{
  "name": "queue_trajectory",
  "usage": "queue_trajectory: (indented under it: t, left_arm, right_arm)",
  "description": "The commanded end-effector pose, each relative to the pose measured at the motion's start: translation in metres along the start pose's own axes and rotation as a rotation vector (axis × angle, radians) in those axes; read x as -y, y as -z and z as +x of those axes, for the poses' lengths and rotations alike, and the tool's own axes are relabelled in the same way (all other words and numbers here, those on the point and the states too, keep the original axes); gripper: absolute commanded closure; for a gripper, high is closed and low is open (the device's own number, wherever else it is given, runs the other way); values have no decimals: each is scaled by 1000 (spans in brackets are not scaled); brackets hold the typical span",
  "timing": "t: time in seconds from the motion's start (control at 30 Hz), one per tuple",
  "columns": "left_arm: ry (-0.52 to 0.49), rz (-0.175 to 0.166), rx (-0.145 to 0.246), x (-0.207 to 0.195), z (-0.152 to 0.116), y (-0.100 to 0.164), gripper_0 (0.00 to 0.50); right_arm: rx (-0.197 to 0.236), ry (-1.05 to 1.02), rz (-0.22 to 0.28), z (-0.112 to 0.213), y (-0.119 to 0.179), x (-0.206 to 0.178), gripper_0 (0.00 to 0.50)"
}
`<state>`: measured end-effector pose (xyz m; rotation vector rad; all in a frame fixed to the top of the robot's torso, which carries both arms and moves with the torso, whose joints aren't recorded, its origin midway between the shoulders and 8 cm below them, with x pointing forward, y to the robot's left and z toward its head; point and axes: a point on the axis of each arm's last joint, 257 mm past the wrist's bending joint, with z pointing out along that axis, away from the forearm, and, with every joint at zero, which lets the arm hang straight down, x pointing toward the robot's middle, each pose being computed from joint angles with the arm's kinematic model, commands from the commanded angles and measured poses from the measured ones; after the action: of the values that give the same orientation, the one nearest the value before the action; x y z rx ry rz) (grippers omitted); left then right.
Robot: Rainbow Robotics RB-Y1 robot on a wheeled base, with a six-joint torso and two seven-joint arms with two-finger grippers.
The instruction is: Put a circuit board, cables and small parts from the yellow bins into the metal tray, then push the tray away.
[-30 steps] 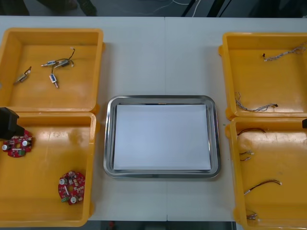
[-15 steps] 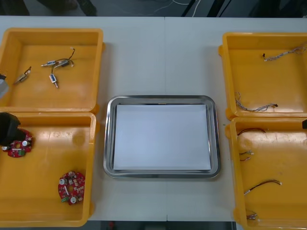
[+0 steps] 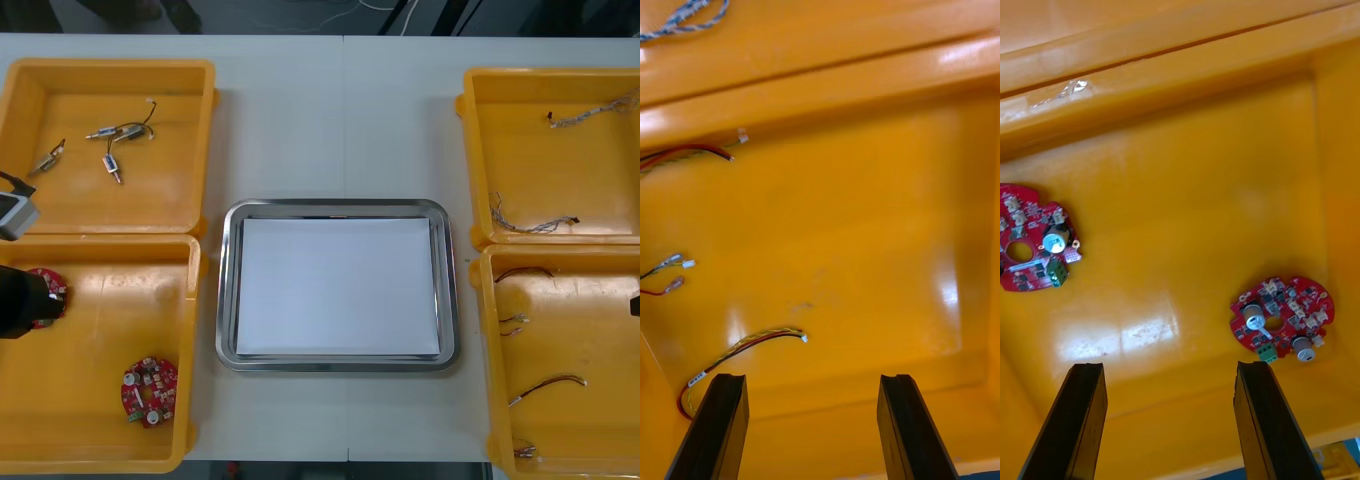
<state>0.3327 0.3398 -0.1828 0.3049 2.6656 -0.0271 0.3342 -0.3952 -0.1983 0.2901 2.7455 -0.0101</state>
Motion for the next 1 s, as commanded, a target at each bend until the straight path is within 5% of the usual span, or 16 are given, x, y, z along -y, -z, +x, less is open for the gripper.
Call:
queue_trajectory:
  t: [0.03,0.33,0.6,1.0]
  left_arm:
    - [-211,-12,35,0,8,4,0]
    - [-312,40,61,17,18,-11,0]
    - [-371,71,21,32,32,-25,0]
    - [-425,111,11,48,48,-54,0]
  right_arm:
    - [10,-98,-36,9,-6,-2,0]
    - [13,-214,-75,24,-29,-9,0]
    - [13,-307,-76,41,-46,-6,0]
    - [-8,-466,-60,62,-73,-20,0]
